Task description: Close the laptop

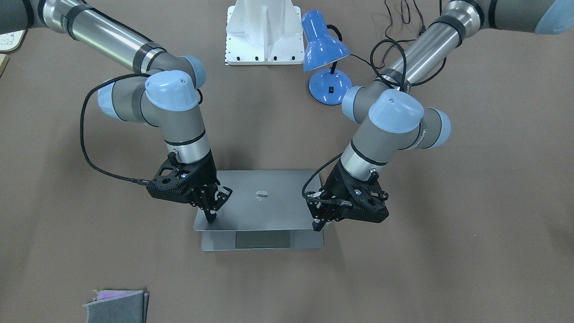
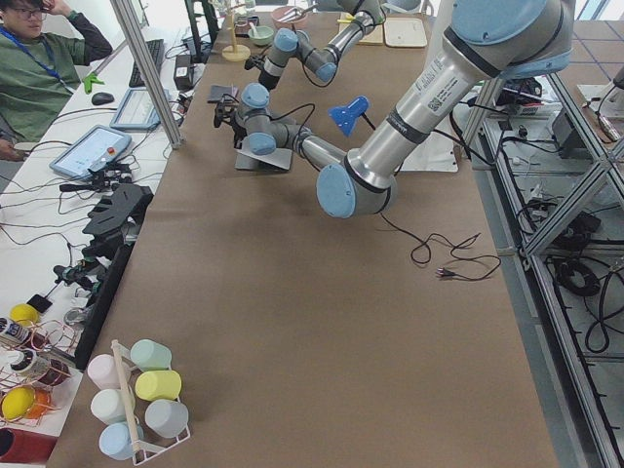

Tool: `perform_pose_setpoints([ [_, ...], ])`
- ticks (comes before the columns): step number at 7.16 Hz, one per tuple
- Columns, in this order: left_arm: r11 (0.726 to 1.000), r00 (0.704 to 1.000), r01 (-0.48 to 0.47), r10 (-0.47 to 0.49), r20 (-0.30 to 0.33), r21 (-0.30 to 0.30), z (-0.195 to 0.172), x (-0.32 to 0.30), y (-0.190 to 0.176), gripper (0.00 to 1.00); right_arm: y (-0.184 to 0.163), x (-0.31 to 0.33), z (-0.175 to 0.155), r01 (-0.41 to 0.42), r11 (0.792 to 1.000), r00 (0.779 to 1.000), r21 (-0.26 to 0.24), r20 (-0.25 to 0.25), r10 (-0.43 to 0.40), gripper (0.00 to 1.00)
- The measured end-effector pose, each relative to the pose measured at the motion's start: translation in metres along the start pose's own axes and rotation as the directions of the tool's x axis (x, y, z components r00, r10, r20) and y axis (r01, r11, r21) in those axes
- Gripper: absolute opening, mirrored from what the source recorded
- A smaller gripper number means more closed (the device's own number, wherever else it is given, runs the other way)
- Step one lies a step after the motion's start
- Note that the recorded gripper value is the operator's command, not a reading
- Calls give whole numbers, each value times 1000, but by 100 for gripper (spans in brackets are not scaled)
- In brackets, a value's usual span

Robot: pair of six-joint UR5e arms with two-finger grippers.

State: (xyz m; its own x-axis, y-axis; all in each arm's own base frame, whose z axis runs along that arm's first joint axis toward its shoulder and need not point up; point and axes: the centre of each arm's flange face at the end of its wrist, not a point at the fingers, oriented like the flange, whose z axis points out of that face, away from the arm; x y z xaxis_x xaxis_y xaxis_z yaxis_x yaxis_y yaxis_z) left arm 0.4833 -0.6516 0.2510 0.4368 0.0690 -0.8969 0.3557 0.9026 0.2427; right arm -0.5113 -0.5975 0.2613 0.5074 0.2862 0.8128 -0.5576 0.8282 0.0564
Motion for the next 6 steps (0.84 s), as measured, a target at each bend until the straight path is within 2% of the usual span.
perform_pose_setpoints([
  [2,1000,998,-27,27,51,-1,22,-9,-1,0,-1,3,21,0,1000,1000,2,-5,0,0],
  [6,997,991,-73,75,107,-20,52,-16,14,0,3,-3,44,2,1000,999,-7,-38,-3,0],
])
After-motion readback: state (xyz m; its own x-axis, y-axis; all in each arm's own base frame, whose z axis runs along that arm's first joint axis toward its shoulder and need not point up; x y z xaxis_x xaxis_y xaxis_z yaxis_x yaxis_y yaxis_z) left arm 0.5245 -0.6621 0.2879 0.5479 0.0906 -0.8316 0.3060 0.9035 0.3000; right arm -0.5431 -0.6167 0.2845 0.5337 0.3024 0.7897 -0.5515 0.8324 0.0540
